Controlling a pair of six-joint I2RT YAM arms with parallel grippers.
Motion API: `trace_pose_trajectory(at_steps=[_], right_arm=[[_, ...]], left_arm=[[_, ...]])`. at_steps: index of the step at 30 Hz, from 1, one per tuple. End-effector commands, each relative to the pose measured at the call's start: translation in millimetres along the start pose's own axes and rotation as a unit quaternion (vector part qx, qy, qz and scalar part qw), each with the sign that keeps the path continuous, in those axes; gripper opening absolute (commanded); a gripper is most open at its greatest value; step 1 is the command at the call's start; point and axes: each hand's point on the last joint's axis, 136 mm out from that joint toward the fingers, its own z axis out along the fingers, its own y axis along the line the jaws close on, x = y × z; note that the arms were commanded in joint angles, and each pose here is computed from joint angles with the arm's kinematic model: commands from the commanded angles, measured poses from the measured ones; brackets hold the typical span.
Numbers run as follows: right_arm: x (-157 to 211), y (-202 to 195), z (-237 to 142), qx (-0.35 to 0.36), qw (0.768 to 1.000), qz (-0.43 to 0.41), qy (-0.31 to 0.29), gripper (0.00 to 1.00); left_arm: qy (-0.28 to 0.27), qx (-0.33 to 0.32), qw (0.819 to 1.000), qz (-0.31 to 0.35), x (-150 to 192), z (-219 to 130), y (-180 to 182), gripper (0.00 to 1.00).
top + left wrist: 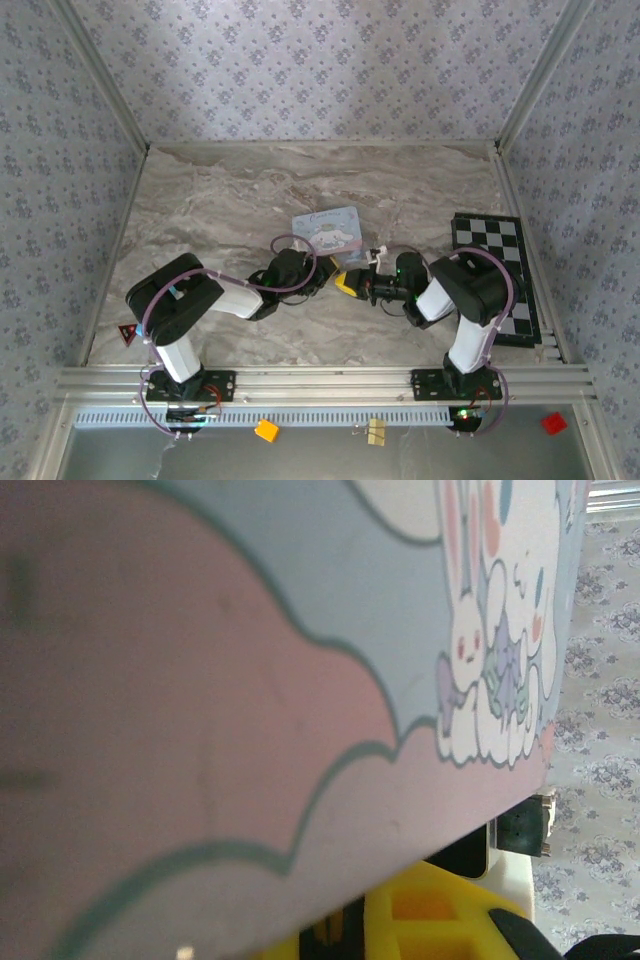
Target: Unlock a padlock with a key
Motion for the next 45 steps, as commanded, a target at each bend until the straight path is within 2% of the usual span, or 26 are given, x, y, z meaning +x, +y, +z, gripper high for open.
trace_pose_trajectory(at_steps=[1,10,19,26,35,45], right_arm=[[-41,-8,-11,0.021,0.995,0.001,-0.095,0.00],[-47,-10,-11,0.012,0.995,0.018,-0.102,0.00],[-46,5,-2,-0.011,0.995,0.025,-0.099,0.00],[-37,3,3,-0.003,0.991,0.052,-0.120,0.00],[-40,25,6,-0.026,0.985,0.058,-0.163,0.00],[-51,46,2,-0.059,0.982,0.078,-0.162,0.00]], left_arm=[[0.079,0.043,0.996,0.008,37,-11,-27,0.00],[0.077,0.049,0.996,0.014,36,-15,-33,0.00],[0.075,0.065,0.995,0.019,38,-15,-40,0.00],[0.050,0.072,0.996,0.006,32,-17,-38,0.00],[0.032,0.115,0.993,-0.017,35,-20,-57,0.00],[0.040,0.143,0.989,-0.006,46,-34,-82,0.00]])
